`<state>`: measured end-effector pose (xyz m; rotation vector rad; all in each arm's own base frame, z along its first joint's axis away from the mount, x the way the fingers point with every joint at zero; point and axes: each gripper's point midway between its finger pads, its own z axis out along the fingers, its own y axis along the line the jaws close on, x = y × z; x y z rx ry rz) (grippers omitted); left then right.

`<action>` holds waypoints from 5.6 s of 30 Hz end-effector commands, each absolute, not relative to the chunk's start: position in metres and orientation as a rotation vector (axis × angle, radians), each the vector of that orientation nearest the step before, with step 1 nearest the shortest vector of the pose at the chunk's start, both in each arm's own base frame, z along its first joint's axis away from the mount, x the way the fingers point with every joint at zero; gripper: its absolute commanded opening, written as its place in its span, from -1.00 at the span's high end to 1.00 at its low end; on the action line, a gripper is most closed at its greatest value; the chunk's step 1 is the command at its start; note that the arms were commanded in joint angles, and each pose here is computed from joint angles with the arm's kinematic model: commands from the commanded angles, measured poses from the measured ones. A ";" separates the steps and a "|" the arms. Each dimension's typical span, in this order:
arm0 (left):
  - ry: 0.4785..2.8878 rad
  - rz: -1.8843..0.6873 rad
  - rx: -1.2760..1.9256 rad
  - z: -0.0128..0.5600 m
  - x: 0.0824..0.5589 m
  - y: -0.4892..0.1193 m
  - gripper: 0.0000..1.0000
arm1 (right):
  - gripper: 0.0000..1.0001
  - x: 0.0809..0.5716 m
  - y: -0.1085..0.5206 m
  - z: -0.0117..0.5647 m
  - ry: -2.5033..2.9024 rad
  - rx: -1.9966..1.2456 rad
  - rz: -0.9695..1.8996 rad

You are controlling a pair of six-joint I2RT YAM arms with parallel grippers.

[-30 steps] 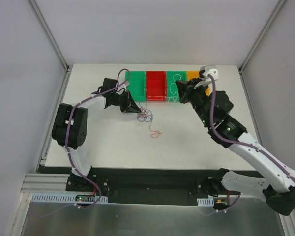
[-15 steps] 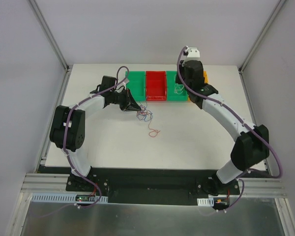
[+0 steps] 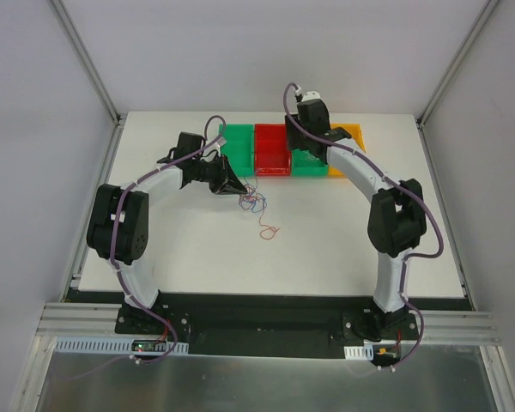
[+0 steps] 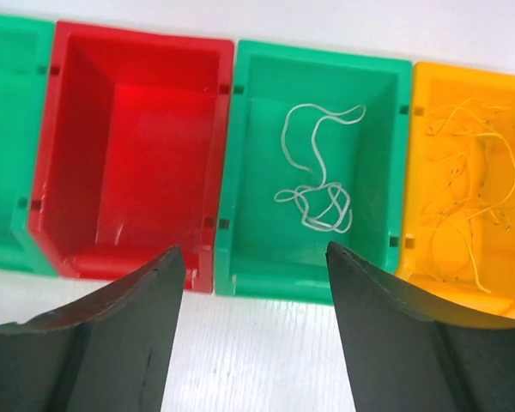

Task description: Untangle the cables

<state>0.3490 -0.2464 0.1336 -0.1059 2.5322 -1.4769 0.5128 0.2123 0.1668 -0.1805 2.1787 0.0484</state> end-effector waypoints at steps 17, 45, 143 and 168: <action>2.406 -1.463 0.037 0.179 0.351 -0.248 0.85 | -0.27 0.380 0.336 0.209 1.918 -0.637 0.928; 2.416 -1.469 0.031 0.177 0.351 -0.249 0.82 | 0.99 0.396 0.352 0.216 2.042 -0.288 0.942; 2.353 -1.278 0.179 0.141 0.345 -0.265 0.58 | 0.78 0.237 0.196 0.480 1.449 -0.033 0.699; 2.232 -1.202 0.316 0.196 0.329 -0.266 0.55 | -0.35 0.315 0.331 0.196 2.071 -0.324 0.449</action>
